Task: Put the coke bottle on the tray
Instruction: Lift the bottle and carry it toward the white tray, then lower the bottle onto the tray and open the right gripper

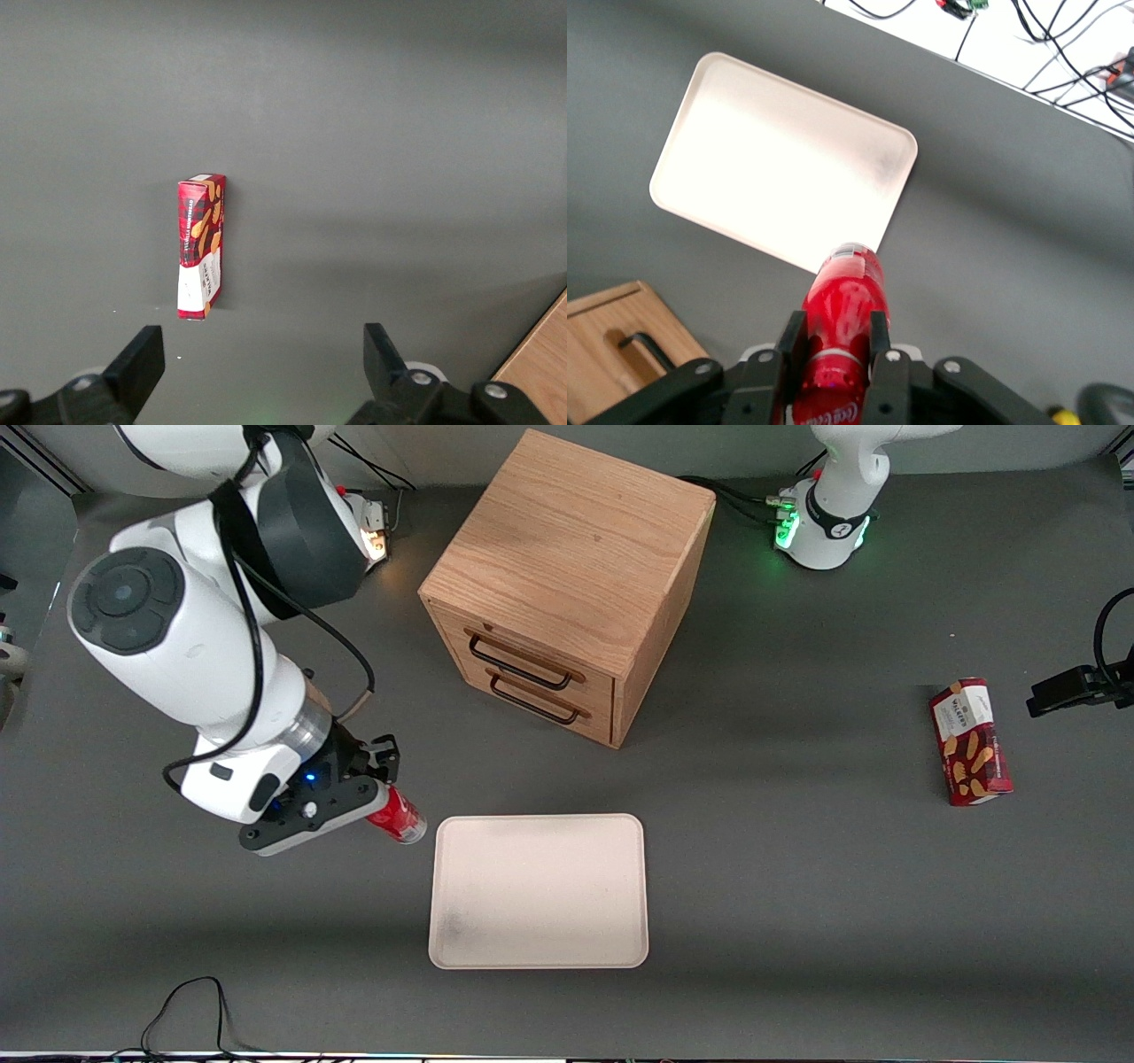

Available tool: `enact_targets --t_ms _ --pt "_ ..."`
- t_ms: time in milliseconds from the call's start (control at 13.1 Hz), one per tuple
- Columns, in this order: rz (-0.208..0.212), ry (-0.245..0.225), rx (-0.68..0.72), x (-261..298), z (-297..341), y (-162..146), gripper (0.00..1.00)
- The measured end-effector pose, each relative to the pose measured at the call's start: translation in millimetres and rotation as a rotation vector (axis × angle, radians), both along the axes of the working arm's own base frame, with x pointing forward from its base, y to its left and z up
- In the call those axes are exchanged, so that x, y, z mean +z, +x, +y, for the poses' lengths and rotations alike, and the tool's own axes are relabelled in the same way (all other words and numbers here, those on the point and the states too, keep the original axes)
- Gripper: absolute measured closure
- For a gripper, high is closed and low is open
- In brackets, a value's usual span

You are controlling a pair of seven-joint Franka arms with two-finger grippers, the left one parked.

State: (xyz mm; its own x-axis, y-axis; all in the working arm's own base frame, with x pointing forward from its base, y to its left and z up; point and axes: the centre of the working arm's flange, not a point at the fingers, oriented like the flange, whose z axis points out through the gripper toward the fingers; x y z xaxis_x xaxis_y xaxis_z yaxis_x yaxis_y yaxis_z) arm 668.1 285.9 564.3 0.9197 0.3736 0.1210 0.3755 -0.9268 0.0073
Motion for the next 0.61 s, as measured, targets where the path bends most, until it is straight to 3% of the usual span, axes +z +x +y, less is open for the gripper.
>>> enact_targets --t_ms 380,609 --pt "-0.003 -0.011 -0.004 -54.4 8.2 24.5 0.67" --pt "-0.028 -0.008 -0.006 -78.5 11.9 36.9 0.67"
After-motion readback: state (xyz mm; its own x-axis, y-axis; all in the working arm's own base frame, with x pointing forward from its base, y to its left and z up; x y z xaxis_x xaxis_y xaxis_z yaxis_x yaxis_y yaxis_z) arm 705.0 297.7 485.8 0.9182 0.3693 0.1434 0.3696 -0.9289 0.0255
